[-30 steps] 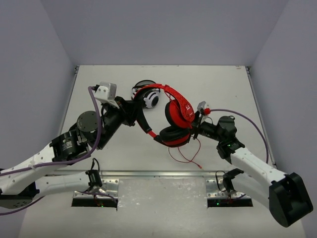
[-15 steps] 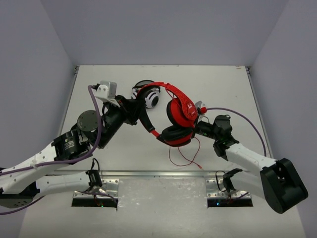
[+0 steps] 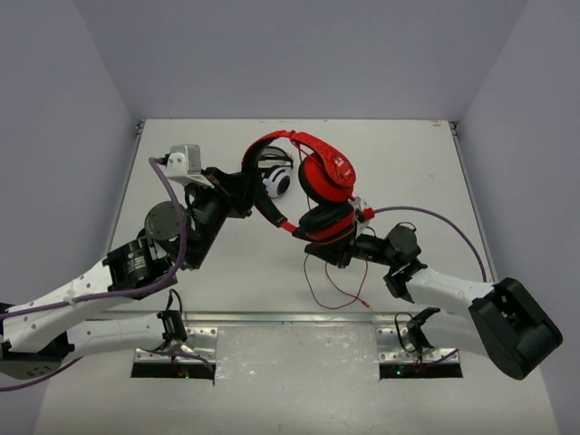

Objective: Wrap the headphones

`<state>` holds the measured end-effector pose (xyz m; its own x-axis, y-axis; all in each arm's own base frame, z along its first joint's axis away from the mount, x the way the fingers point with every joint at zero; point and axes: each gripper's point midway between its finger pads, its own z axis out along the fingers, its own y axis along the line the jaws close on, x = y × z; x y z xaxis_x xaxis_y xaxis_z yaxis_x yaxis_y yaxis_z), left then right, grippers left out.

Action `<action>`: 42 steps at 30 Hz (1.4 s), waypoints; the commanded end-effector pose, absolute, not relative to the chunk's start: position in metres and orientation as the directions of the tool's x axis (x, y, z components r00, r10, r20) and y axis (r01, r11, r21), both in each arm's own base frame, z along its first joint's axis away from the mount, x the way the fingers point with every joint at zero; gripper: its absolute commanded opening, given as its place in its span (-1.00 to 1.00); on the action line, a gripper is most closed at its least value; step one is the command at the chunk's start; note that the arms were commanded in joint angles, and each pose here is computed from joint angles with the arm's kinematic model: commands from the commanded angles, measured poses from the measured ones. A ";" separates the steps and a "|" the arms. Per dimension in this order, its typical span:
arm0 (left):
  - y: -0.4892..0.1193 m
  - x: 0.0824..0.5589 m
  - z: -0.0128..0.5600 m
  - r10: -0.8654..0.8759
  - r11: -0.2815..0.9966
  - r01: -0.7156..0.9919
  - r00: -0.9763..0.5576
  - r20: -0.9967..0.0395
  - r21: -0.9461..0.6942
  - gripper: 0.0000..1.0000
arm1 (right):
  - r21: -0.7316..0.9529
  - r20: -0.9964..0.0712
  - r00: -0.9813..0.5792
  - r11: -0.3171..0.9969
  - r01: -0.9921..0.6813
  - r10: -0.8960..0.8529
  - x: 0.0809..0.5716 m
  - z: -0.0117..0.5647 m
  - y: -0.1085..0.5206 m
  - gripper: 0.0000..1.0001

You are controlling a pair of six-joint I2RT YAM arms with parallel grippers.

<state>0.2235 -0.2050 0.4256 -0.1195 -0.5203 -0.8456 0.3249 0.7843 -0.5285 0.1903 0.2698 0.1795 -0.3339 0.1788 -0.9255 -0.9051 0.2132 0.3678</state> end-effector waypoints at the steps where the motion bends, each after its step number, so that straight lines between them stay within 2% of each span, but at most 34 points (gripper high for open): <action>1: -0.185 0.229 0.475 -0.753 0.630 0.289 0.000 -0.658 -0.721 -0.99 | 0.349 -0.916 -0.313 0.113 -0.930 0.250 0.164 0.206 0.280 -0.97; 5: -0.177 0.239 0.471 -0.776 0.625 0.197 0.052 -0.628 -0.755 -0.99 | 0.339 -0.905 -0.313 0.042 -0.940 0.287 0.144 0.218 0.287 -0.97; 8: -0.163 0.248 0.469 -0.753 0.658 0.091 0.115 -0.648 -0.748 -0.99 | 0.341 -0.902 -0.326 0.004 -0.940 0.285 0.133 0.221 0.292 -0.97; 11: -0.166 0.265 0.464 -0.668 0.739 0.014 0.142 -0.730 -0.673 -0.99 | 0.346 -0.902 -0.343 -0.035 -0.938 0.262 0.120 0.221 0.300 -0.97; 12: -0.165 0.270 0.475 -0.667 0.740 0.017 0.149 -0.730 -0.673 -0.99 | 0.340 -0.904 -0.340 -0.046 -0.939 0.258 0.116 0.223 0.303 -0.97; 13: -0.170 0.289 0.460 -0.609 0.789 -0.016 0.120 -0.784 -0.615 -0.99 | 0.341 -0.906 -0.340 -0.041 -0.939 0.254 0.116 0.222 0.303 -0.97; 18: -0.166 0.327 0.433 -0.520 0.841 -0.118 0.097 -0.849 -0.528 -0.99 | 0.327 -0.908 -0.332 -0.063 -0.943 0.255 0.111 0.232 0.304 -0.97; 28: -0.165 0.333 0.370 -0.498 0.840 -0.213 0.067 -0.865 -0.500 -0.99 | 0.335 -0.895 -0.359 -0.134 -0.933 0.264 0.110 0.257 0.315 -0.96; 35: -0.149 0.331 0.297 -0.377 0.868 -0.345 0.014 -0.926 -0.358 -0.99 | 0.354 -0.876 -0.401 -0.206 -0.912 0.268 0.107 0.283 0.321 -0.92; 42: -0.144 0.328 0.241 -0.342 0.870 -0.394 -0.049 -0.939 -0.296 -0.99 | 0.363 -0.873 -0.412 -0.217 -0.906 0.261 0.107 0.296 0.323 -0.82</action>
